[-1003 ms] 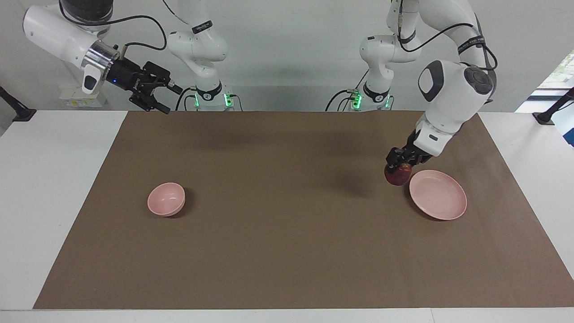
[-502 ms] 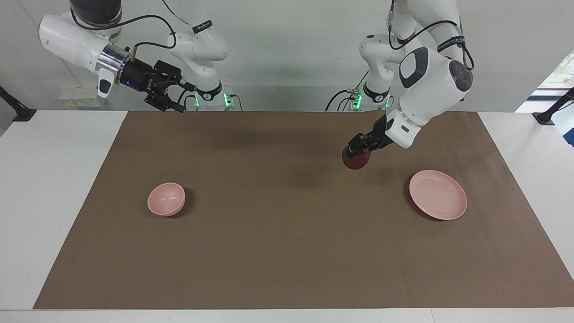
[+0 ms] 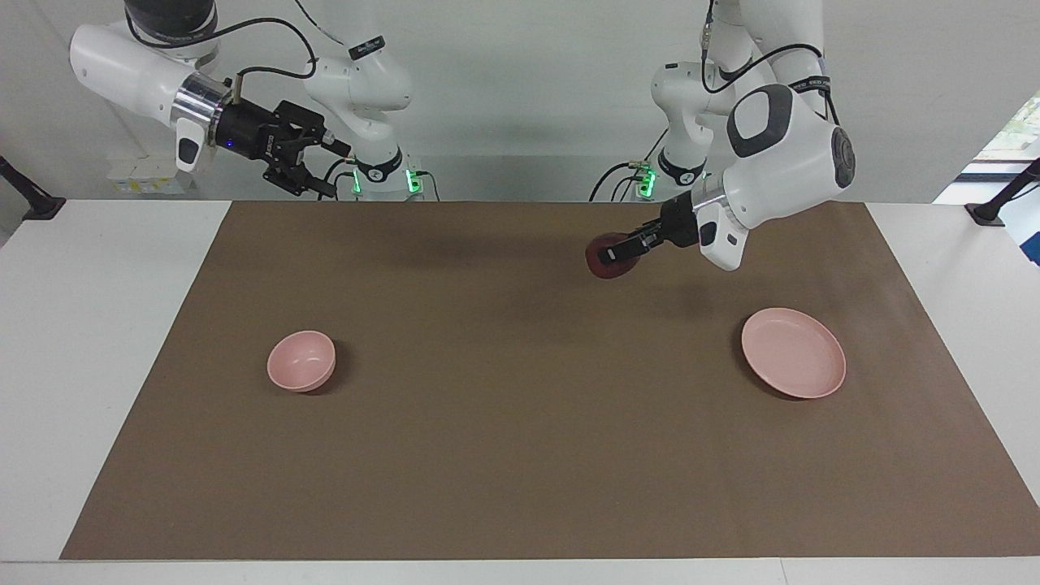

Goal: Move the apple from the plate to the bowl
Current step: 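Carry the apple toward the right gripper while the right gripper approaches, then close the right gripper on the apple held by the left gripper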

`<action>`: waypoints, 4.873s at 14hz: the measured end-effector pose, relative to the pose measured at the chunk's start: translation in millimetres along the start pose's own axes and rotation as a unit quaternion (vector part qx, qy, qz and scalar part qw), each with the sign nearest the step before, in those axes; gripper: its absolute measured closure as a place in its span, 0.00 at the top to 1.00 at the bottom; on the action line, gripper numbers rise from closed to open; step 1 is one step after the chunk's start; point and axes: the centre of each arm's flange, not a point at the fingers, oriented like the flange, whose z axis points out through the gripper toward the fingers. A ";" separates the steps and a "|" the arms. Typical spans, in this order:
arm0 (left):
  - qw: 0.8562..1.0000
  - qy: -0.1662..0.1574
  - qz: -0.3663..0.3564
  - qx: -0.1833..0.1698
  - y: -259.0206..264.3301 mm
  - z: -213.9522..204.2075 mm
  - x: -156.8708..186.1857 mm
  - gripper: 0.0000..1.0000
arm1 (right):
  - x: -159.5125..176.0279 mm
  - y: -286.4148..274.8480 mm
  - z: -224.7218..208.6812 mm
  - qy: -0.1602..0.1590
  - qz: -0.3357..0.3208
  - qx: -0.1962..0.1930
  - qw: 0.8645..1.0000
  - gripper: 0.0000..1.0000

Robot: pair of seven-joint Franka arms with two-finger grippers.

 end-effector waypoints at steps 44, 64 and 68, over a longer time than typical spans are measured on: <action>0.863 -0.413 -0.238 -0.165 80.9 168.4 -180.7 0.68 | 1.3 -57.1 86.9 -0.002 0.062 0.086 0.994 0.74; 0.863 -0.408 -0.241 -0.174 82.2 167.0 -175.4 0.68 | -5.2 -55.8 86.6 -0.031 0.084 0.089 0.992 1.00; 0.863 -0.406 -0.242 -0.176 82.7 166.5 -174.6 0.68 | -10.3 -55.4 86.0 -0.035 0.064 0.083 0.994 0.93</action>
